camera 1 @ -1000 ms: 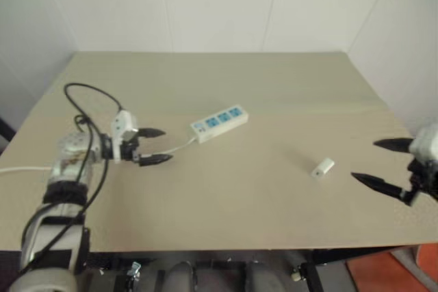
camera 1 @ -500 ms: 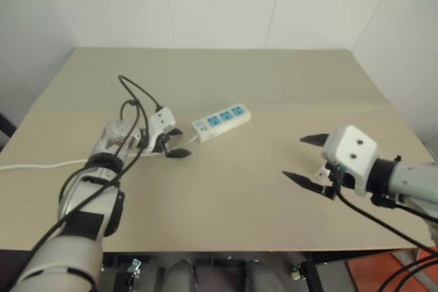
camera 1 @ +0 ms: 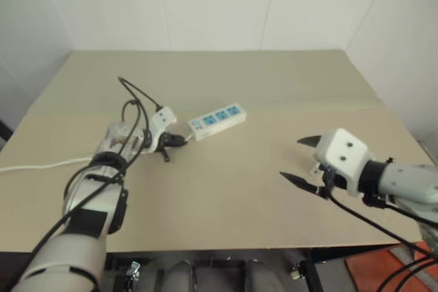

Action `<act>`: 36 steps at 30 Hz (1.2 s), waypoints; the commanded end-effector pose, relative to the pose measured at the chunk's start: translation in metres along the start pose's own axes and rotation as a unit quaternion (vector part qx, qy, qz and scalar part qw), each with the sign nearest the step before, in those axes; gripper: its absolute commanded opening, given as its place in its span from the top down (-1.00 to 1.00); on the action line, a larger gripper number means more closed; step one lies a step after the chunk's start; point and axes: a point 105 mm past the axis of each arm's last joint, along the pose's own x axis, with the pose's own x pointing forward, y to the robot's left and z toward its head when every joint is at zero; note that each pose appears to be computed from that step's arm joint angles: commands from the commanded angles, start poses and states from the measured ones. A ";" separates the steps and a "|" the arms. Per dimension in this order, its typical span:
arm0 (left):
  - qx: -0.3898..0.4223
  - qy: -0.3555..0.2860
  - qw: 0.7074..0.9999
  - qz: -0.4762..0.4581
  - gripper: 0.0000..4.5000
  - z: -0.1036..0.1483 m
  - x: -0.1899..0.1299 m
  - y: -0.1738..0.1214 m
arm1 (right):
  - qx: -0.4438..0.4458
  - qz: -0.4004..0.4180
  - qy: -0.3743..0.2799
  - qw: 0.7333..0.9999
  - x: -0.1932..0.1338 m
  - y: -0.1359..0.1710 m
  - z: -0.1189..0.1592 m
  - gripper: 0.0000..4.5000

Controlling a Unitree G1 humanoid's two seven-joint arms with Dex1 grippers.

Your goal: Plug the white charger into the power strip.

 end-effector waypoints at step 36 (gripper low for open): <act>0.005 -0.279 0.951 -0.131 -0.98 0.016 -0.105 -0.039 | -0.043 -0.022 -0.026 0.998 0.016 -0.004 0.001 -1.00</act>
